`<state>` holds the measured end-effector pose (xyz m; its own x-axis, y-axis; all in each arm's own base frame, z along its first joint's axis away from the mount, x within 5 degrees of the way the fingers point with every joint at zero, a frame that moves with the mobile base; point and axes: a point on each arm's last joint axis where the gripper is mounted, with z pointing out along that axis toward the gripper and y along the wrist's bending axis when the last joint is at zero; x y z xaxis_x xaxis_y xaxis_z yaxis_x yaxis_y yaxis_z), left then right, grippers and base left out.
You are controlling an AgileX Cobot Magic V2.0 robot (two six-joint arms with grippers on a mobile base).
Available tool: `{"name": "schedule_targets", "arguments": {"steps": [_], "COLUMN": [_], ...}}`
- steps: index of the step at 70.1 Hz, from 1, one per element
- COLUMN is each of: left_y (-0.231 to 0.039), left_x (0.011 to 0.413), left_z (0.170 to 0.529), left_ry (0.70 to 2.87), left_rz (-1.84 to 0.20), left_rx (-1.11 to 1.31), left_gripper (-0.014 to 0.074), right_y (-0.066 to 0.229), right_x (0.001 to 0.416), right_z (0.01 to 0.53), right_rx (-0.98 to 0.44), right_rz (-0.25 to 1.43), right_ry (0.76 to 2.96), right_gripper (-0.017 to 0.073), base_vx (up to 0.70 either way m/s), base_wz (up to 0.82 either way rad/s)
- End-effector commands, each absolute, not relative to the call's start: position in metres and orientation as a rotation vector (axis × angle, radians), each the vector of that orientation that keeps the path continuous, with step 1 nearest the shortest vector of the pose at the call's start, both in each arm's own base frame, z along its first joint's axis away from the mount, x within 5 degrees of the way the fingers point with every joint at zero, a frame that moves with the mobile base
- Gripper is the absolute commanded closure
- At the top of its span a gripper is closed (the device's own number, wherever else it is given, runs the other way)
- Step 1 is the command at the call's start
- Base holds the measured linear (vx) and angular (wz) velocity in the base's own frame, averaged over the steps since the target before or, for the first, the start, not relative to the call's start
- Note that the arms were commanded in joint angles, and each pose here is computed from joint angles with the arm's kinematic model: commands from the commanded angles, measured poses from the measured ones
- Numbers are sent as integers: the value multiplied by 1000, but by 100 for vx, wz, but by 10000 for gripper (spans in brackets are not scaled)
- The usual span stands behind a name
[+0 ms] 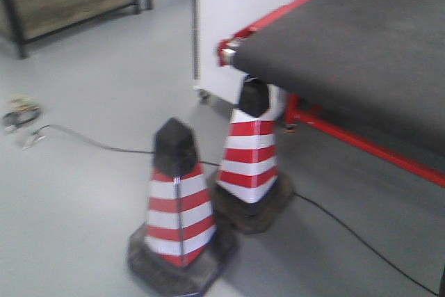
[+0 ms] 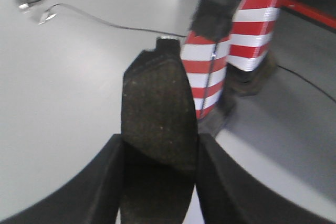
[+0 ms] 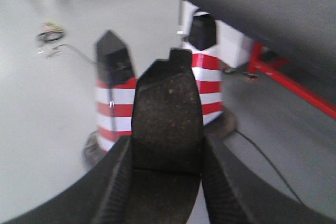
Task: Move and align brake pads A on conveyor
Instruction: 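Turn the base to face along the black conveyor belt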
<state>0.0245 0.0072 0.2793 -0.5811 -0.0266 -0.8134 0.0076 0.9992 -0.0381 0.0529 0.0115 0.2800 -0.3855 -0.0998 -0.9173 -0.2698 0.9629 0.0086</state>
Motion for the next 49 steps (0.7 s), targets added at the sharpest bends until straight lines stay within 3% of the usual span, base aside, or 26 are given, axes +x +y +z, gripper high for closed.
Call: {"name": "schedule_targets", "arguments": {"steps": [1, 49], "left_y": [6, 6], "left_x": [29, 29], "left_z": [294, 294], "left_ry": [2094, 2094], "left_rz": [-61, -61], "left_rx": [-7, -7], "left_gripper": [599, 599], "right_y": [13, 13], "right_x": [55, 55], "right_z": [297, 297], "right_rx": [-266, -266], "right_rz": [194, 194], "right_ry": [1849, 1849], "right_gripper": [571, 571], "base_vx": [30, 25], "base_wz": [-90, -85]}}
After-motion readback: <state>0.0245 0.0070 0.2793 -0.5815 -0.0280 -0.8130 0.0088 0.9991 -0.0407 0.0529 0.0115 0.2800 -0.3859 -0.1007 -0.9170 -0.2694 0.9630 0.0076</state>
